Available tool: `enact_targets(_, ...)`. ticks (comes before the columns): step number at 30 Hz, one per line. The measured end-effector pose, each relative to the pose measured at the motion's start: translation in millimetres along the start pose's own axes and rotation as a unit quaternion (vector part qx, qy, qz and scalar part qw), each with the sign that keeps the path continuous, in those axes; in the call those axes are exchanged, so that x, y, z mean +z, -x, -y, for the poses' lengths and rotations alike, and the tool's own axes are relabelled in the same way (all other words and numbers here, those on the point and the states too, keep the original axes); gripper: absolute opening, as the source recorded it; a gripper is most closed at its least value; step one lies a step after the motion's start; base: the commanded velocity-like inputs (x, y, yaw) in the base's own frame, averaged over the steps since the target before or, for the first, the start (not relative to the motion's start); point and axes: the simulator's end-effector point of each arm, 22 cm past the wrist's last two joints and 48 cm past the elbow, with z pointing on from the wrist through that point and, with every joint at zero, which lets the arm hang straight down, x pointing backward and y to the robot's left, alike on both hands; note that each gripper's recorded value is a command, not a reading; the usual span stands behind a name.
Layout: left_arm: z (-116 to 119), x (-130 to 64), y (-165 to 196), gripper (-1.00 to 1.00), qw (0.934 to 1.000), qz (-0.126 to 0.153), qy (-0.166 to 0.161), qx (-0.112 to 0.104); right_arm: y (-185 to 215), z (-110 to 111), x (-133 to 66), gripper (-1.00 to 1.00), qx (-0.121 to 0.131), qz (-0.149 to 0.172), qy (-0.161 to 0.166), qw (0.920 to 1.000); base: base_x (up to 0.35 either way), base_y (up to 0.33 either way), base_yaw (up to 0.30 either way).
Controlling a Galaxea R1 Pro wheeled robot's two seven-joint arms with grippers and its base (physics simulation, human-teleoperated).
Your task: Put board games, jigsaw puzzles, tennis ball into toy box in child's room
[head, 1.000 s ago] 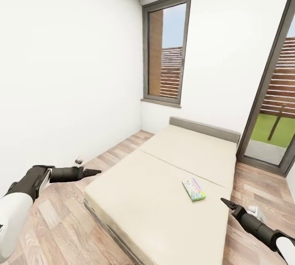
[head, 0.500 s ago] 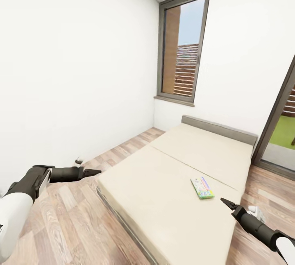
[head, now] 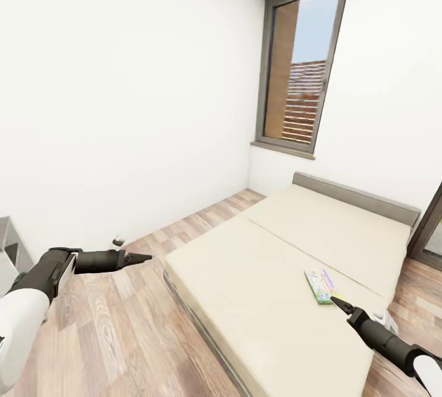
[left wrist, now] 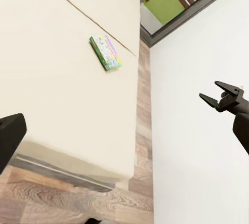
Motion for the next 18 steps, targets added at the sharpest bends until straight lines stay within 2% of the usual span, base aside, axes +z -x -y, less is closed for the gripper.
enact_targets(18, -0.1, 0.9, -0.5, 1.0, 1.0, 0.0, -0.001, -0.001, -0.2, 0.3, 0.4, 1.0, 0.0, 0.0, 0.0, 1.0, 0.0, 0.0, 0.284)
